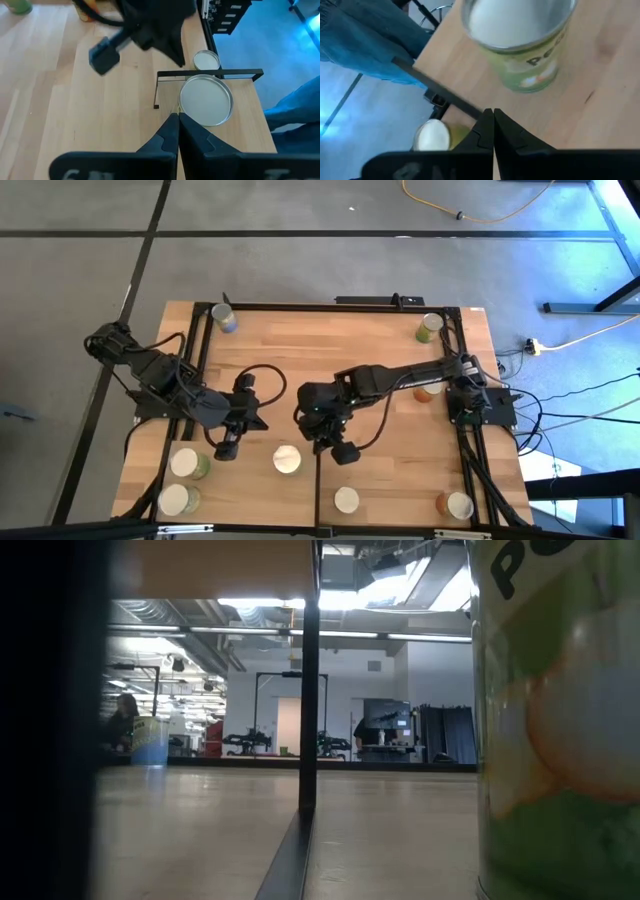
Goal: Pick and place cans onto a shelf
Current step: Put the canned peaches on the shelf
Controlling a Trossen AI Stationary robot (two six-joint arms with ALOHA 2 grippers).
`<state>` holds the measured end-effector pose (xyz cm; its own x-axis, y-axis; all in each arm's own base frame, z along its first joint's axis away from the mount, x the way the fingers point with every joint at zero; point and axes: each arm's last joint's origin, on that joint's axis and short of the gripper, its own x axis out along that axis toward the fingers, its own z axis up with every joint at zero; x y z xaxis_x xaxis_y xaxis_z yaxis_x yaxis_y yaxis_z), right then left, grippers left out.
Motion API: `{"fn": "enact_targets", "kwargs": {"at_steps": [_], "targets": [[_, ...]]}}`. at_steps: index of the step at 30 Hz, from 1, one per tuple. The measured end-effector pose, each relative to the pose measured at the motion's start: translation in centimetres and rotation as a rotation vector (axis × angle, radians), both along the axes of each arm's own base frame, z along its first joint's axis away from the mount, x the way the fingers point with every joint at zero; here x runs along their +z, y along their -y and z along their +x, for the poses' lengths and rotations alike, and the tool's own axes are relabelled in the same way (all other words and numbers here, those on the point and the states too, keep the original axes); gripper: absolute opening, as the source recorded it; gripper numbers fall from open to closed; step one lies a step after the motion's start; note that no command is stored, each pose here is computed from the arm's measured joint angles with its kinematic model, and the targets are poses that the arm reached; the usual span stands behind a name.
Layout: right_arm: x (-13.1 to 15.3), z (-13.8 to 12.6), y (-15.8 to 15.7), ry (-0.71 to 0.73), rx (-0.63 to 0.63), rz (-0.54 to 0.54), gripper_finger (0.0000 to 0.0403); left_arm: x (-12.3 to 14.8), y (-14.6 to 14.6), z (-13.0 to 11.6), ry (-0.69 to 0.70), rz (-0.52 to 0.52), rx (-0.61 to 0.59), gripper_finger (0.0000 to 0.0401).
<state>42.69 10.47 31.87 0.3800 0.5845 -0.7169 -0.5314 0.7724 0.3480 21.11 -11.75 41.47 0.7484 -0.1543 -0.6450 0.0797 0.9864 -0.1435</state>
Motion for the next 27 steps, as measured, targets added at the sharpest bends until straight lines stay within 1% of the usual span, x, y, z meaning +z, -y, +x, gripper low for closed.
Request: {"fn": "enact_targets", "kwargs": {"at_steps": [5, 7, 11, 14, 18, 22, 27], "targets": [[-0.2, 1.0, -0.3, 0.092, 0.052, 0.031, 0.0, 0.0, 0.0, -0.1, -0.004, -0.004, 0.0, 0.0], [-0.3, 1.1, -0.3, 0.108, 0.068, 0.031, 0.0, 0.0, 0.0, -0.2, -0.014, -0.007, 0.004, 0.0], [0.0, 1.4, -0.4, 0.156, 0.076, 0.042, 0.0, -0.2, -0.1, -0.3, -0.034, -0.014, 0.008, 0.0], [-0.5, 2.0, -0.6, 0.174, 0.092, 0.062, 0.0, -0.2, -0.1, -0.3, -0.036, -0.016, 0.006, 0.0], [-1.7, 3.0, -0.9, 0.176, 0.13, 0.118, 0.0, -0.1, -0.1, -0.5, -0.036, -0.029, -0.003, 0.0], [-1.7, 3.5, -1.0, 0.219, 0.141, 0.137, 0.0, 0.1, 0.0, -0.9, -0.031, -0.044, -0.011, 0.0], [-1.4, 3.9, -0.8, 0.273, 0.131, 0.135, 0.0, 0.4, 0.1, -1.5, -0.023, -0.056, -0.014, 0.0]]}}
